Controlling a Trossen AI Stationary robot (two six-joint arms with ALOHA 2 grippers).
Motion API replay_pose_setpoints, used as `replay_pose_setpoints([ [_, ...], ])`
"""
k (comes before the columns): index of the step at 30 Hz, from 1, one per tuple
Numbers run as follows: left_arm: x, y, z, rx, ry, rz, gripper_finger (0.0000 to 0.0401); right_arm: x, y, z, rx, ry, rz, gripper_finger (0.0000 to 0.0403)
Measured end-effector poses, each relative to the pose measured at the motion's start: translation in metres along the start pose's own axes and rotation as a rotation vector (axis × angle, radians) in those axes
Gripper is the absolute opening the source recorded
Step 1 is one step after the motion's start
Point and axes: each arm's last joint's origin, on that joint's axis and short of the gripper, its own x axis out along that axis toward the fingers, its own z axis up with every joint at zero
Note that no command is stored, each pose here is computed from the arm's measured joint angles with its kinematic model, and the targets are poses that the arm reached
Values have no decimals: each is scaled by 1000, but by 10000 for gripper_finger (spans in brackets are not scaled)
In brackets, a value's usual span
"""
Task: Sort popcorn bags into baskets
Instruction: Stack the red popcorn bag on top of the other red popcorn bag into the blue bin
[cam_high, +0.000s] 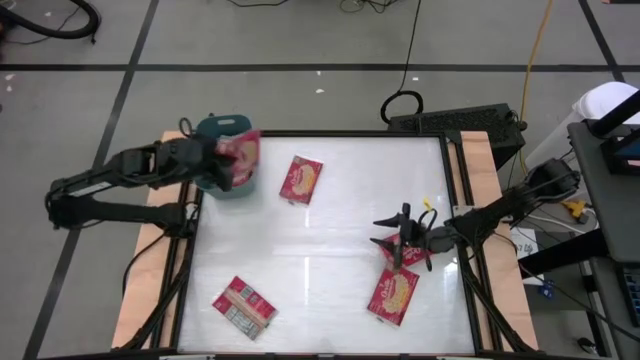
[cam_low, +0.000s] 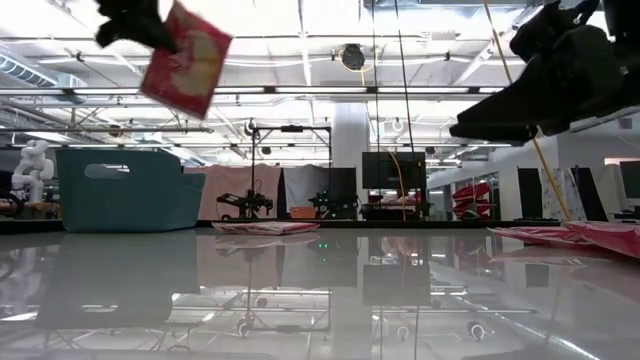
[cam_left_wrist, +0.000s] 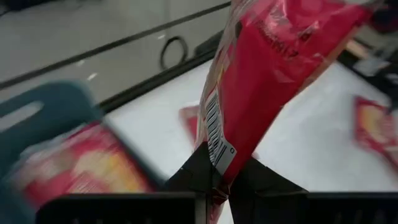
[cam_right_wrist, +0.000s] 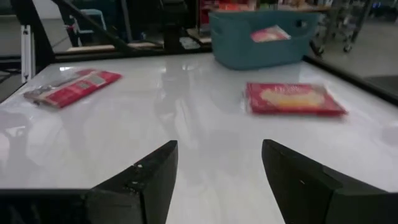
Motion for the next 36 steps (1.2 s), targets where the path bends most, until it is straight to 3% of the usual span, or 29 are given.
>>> replay_pose_setpoints([
  [8,2,29,-13,-144,130,213,23,2,6,-4,-41,-16,24,228],
  [12,11,36,-19,-252,170,244,35,4,7,-8,-44,5,25,228],
  [20,21,48,-22,-307,157,315,39,2,12,-12,4,24,48,228],
  [26,46,54,-29,-304,138,236,41,1,13,-13,1,23,53,228],
  [36,70,73,-41,-341,225,284,42,1,13,-12,-5,23,53,228],
])
